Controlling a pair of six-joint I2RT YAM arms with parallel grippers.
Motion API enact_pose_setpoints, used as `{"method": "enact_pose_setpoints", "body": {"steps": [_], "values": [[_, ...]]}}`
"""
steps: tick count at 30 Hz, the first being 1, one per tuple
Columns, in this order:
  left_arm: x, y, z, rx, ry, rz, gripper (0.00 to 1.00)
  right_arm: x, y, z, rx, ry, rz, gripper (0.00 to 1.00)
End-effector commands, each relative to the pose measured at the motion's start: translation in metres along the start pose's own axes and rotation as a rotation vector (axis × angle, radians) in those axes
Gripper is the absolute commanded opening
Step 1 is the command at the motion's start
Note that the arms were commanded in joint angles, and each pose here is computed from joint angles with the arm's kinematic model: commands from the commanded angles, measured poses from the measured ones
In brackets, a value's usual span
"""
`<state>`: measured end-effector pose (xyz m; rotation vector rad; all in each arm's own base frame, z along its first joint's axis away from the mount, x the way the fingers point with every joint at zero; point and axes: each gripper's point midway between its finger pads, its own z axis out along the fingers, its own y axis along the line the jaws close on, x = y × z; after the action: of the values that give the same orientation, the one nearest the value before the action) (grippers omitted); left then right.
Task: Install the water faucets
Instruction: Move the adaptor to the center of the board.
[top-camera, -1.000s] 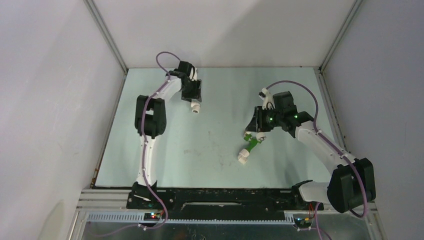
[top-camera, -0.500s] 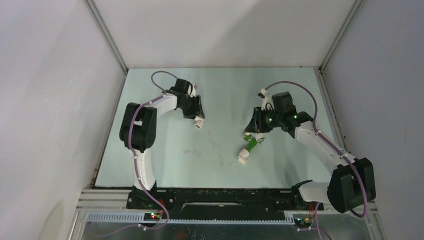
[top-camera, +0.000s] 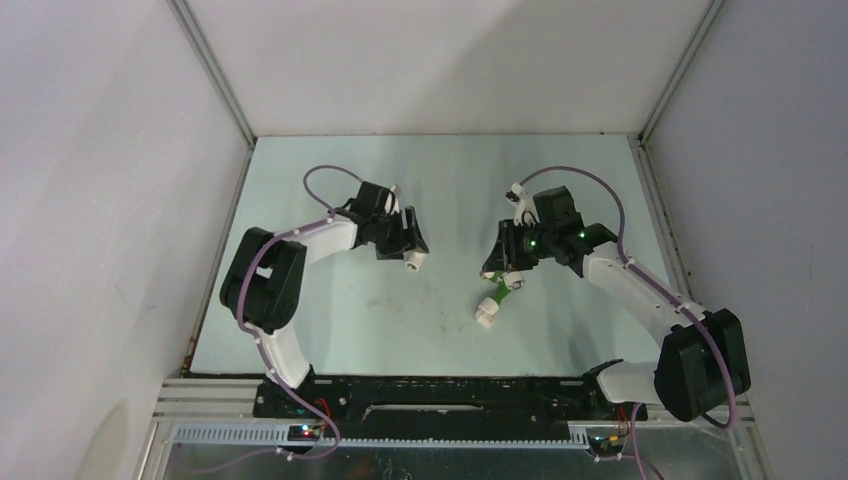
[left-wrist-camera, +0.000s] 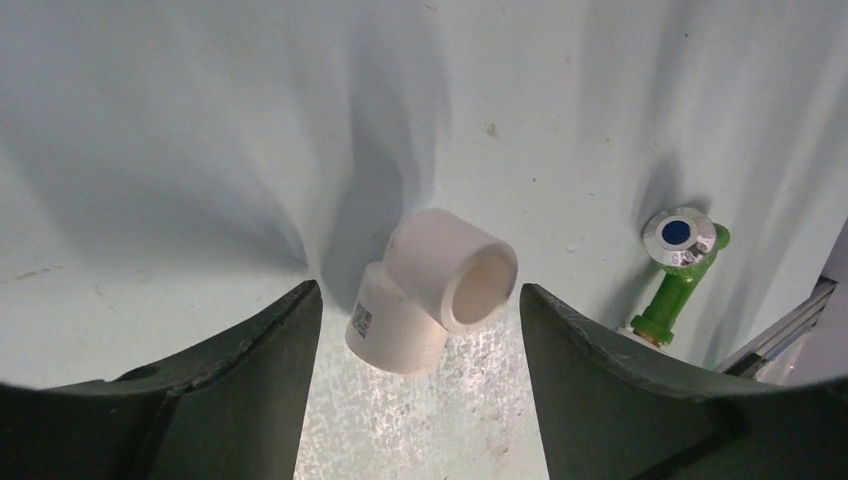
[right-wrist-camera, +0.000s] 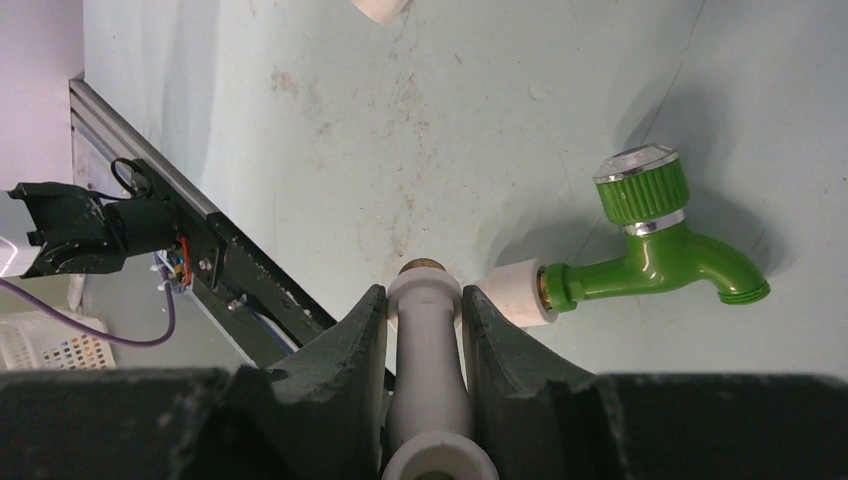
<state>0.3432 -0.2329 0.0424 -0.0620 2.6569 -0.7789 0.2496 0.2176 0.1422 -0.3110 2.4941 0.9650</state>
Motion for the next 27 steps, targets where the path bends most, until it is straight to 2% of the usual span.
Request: {"method": "enact_pose_setpoints", "body": {"steps": [1, 8, 13, 17, 19, 24, 27], "values": [[-0.004, -0.036, -0.010, 0.083, -0.069, 0.027, 0.75, -0.005, 0.009, 0.003, -0.026, -0.011, -0.003, 0.00], [0.004, -0.091, 0.006, 0.225, -0.059, -0.001, 0.76, -0.004, 0.005, 0.000, -0.001, -0.014, 0.000, 0.00], [0.001, -0.130, 0.000, 0.346, -0.100, -0.015, 0.82, -0.004, 0.001, -0.003, 0.029, -0.020, -0.003, 0.00], [-0.005, -0.116, -0.009, 0.246, -0.142, 0.027, 0.85, -0.002, -0.002, -0.001, 0.029, -0.008, 0.014, 0.00], [-0.005, -0.104, -0.009, 0.165, -0.127, 0.103, 0.85, -0.002, -0.002, 0.002, 0.027, -0.003, 0.025, 0.00], [-0.013, -0.098, 0.006, 0.121, -0.040, 0.292, 0.84, -0.003, -0.003, 0.008, 0.015, 0.005, 0.064, 0.00], [-0.018, -0.102, 0.031, 0.144, 0.033, 0.356, 0.79, -0.004, -0.006, 0.004, 0.022, -0.011, 0.078, 0.00]]}}
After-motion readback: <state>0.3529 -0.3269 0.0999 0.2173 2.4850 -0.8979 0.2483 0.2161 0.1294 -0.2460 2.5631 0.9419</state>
